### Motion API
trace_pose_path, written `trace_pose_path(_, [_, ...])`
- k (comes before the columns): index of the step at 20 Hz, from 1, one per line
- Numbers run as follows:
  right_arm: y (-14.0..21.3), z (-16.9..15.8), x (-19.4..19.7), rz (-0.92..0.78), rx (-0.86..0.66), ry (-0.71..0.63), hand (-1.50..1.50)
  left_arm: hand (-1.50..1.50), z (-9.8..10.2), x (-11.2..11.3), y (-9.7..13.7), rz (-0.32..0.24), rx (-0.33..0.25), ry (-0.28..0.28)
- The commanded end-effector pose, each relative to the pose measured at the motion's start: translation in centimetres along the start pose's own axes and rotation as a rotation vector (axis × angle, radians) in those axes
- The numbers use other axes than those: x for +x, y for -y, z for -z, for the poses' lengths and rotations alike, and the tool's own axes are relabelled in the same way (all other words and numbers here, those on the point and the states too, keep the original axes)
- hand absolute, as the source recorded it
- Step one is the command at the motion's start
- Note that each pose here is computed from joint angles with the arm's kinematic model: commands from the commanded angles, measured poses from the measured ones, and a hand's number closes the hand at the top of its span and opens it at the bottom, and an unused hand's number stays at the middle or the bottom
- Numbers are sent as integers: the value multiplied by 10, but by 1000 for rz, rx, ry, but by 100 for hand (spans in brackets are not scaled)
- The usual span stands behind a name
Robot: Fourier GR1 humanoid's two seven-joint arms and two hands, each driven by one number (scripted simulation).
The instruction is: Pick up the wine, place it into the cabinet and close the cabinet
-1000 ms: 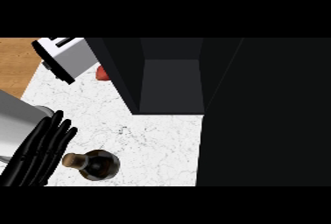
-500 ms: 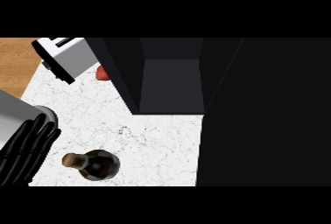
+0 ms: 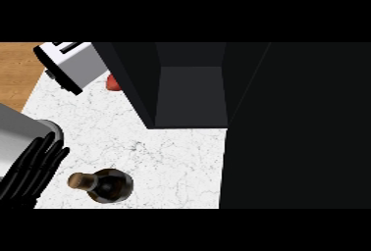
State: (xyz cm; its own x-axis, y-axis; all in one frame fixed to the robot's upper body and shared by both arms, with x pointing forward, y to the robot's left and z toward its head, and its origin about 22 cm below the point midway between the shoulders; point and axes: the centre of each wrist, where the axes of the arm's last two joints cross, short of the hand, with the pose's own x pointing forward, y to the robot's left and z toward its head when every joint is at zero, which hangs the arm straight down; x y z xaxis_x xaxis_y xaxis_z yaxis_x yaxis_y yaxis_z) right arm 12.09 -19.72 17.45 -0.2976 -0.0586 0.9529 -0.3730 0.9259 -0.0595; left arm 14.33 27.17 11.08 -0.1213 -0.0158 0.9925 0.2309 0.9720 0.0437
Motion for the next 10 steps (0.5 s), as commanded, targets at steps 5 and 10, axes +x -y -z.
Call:
trace_pose_path(5, [-2, -34, 51, 32, 30, 94, -150, -150, 5, -35, -11, -21, -34, -38])
trace_pose_path(10, [-4, -35, 57, 29, 23, 89, -150, -150, 8, -71, -18, -1, -7, -69])
